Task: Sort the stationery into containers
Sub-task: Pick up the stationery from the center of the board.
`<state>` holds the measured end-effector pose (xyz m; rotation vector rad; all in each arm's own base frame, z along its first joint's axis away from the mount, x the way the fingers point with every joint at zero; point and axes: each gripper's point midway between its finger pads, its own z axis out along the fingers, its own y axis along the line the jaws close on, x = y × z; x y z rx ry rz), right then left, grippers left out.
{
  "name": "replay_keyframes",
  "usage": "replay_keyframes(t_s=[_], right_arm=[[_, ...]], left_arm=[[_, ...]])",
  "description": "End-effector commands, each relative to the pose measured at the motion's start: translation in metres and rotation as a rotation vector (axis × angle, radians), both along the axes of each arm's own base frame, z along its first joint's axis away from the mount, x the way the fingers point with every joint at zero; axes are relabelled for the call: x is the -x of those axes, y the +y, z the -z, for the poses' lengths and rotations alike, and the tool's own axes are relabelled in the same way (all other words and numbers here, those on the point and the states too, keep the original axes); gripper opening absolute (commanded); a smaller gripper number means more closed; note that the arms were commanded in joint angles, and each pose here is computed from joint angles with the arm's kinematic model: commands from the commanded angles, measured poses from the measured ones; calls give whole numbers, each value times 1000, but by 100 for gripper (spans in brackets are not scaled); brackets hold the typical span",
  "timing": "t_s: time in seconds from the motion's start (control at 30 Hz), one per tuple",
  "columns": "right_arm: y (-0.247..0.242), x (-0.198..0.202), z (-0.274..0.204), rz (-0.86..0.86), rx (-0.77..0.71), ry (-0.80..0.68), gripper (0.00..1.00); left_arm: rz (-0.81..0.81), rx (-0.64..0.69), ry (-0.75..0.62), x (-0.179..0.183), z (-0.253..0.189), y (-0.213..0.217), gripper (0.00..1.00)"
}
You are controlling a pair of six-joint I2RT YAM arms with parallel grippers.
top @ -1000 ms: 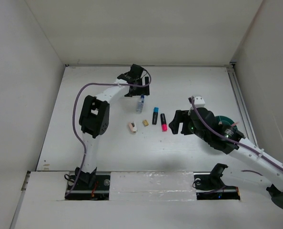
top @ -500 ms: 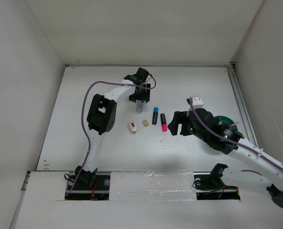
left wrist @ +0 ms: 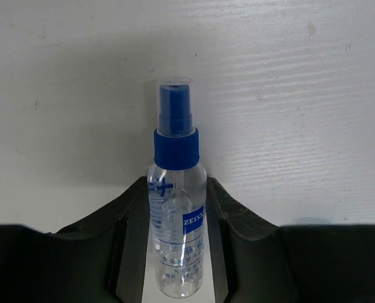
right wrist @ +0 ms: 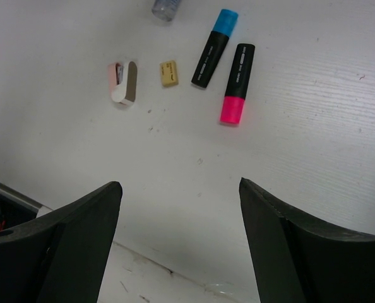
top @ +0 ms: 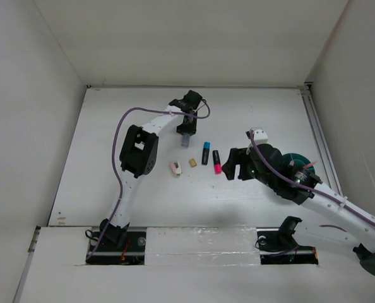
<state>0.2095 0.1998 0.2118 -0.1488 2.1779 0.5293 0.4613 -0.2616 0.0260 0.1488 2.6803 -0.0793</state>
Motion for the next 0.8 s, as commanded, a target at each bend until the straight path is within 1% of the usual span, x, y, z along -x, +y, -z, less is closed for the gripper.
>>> replay_keyframes(t_s=[0.0, 0.07, 0.1, 0.13, 0.17, 0.2, 0.23, 0.3, 0.33, 0.37, 0.4, 0.43, 0.47, 0.5, 0.53, 0.57, 0.6, 0.63, 0.67, 0.7, 0.77], right_arm=[[15, -1, -3, -45, -46, -31, 81], [20, -2, -5, -54, -76, -50, 81], [25, -1, -4, -74, -93, -49, 79], [28, 1, -8, -89, -122, -64, 79], [29, 3, -2, -108, -128, -69, 79], [34, 2, -15, -123, -185, -113, 79], [38, 5, -20, -147, -214, -124, 79], [41, 5, -20, -157, -246, -150, 79], [46, 3, -28, -166, -281, -180, 79], [49, 4, -34, -189, -298, -197, 79], [50, 2, -35, -190, -311, -207, 79], [56, -3, -38, -191, -325, -221, 79], [59, -6, -39, -194, -323, -232, 79], [62, -9, -45, -195, -335, -244, 79], [65, -16, -43, -176, -325, -244, 79], [68, -20, -51, -182, -331, -271, 79], [68, -26, -55, -163, -334, -282, 79], [69, -31, -65, -154, -344, -296, 79], [72, -39, -67, -148, -340, -307, 79], [76, -40, -73, -174, -356, -309, 79], [80, -48, -93, -192, -388, -350, 79]], left_arm=[[-49, -53, 87, 12, 33, 15, 0], [-68, -24, 47, 3, 15, 16, 0], [-76, -8, 28, 2, 7, 15, 0], [-85, 21, -20, -3, -20, 18, 0], [-85, 53, -72, -9, -37, 14, 0], [-77, 90, -104, -11, -53, 10, 0], [-69, 145, -174, -12, -92, 7, 0], [-67, 222, -266, -13, -125, 3, 0], [-50, 252, -310, -8, -143, -3, 0], [-26, 289, -360, 9, -169, -8, 0], [-19, 325, -429, 9, -190, -13, 0], [-17, 354, -454, 16, -202, -16, 0], [6, 417, -497, 29, -232, -20, 0], [12, 450, -509, 35, -230, -20, 0], [7, 500, -517, 42, -238, -21, 0], [39, 556, -520, 52, -246, -27, 0], [52, 592, -535, 68, -252, -21, 0], [67, 646, -584, 72, -267, -22, 0], [81, 688, -599, 81, -274, -22, 0], [119, 740, -640, 96, -295, -20, 0], [146, 786, -663, 110, -297, -18, 0]])
